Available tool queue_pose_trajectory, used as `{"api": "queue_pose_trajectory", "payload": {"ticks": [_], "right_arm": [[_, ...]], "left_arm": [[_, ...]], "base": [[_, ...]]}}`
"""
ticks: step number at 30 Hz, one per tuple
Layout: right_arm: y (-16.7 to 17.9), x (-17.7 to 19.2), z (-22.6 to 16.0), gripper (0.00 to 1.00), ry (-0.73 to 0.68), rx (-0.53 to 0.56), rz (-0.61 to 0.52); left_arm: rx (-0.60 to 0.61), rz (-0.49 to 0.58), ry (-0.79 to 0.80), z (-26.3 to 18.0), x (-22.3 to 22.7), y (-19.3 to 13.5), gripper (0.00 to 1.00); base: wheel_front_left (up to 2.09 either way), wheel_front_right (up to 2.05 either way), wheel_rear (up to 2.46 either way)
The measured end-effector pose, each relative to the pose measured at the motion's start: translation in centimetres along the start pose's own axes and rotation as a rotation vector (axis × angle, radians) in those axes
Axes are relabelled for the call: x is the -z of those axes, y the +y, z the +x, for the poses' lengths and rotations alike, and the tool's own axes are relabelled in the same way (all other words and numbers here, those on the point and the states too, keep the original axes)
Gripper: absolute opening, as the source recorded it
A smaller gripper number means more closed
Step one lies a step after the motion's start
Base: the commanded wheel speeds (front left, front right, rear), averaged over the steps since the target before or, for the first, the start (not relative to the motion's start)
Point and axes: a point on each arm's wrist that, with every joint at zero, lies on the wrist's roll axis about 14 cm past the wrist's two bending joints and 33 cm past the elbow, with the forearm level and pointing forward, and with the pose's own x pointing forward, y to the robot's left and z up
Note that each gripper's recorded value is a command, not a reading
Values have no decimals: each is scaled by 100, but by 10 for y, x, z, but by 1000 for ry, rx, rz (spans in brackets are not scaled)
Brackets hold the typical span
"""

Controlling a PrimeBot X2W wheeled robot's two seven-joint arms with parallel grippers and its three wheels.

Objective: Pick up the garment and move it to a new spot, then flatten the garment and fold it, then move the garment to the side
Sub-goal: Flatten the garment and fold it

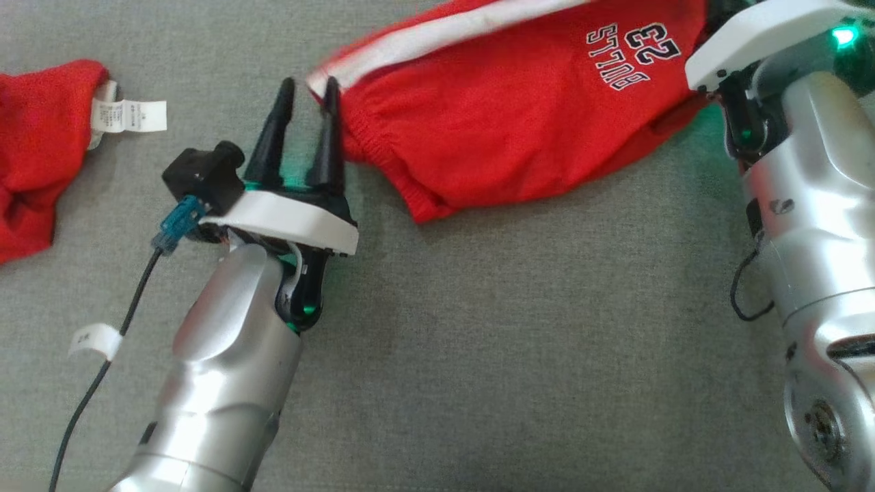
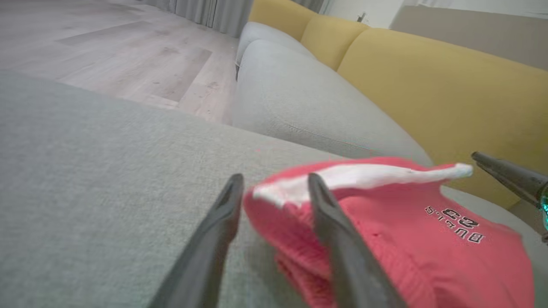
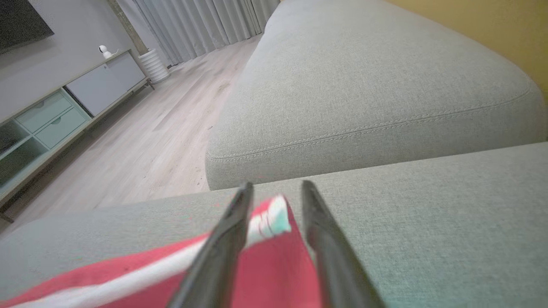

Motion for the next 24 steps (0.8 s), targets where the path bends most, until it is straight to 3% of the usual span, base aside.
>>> {"api": "queue_pose_trajectory", "payload": {"ticks": [8, 14, 17, 18, 19, 20, 24], "right_arm": [[-1, 17, -11, 100, 34, -3, -106], [-30, 73, -47, 100, 246, 26, -225], [-34, 83, -55, 100, 289, 34, -217], [-33, 84, -55, 89, 304, 36, -203], [-30, 85, -56, 40, 315, 34, -189], [-27, 84, -57, 0, 318, 30, -176], [-17, 86, -66, 0, 317, 16, -106]], "left_arm": [[-46, 12, 27, -19, 12, 6, 100], [-112, 16, 76, -59, 37, 17, 100], [-134, 16, 68, -66, 37, 21, 100], [-137, 23, 65, -67, 36, 22, 100], [-142, 32, 61, -69, 34, 22, 100], [-142, 36, 58, -70, 34, 22, 100], [-146, 58, 51, -78, 31, 21, 100]], "base": [[0, 0, 0], [0, 0, 0], [0, 0, 0], [0, 0, 0], [0, 0, 0], [0, 0, 0], [0, 0, 0]]}}
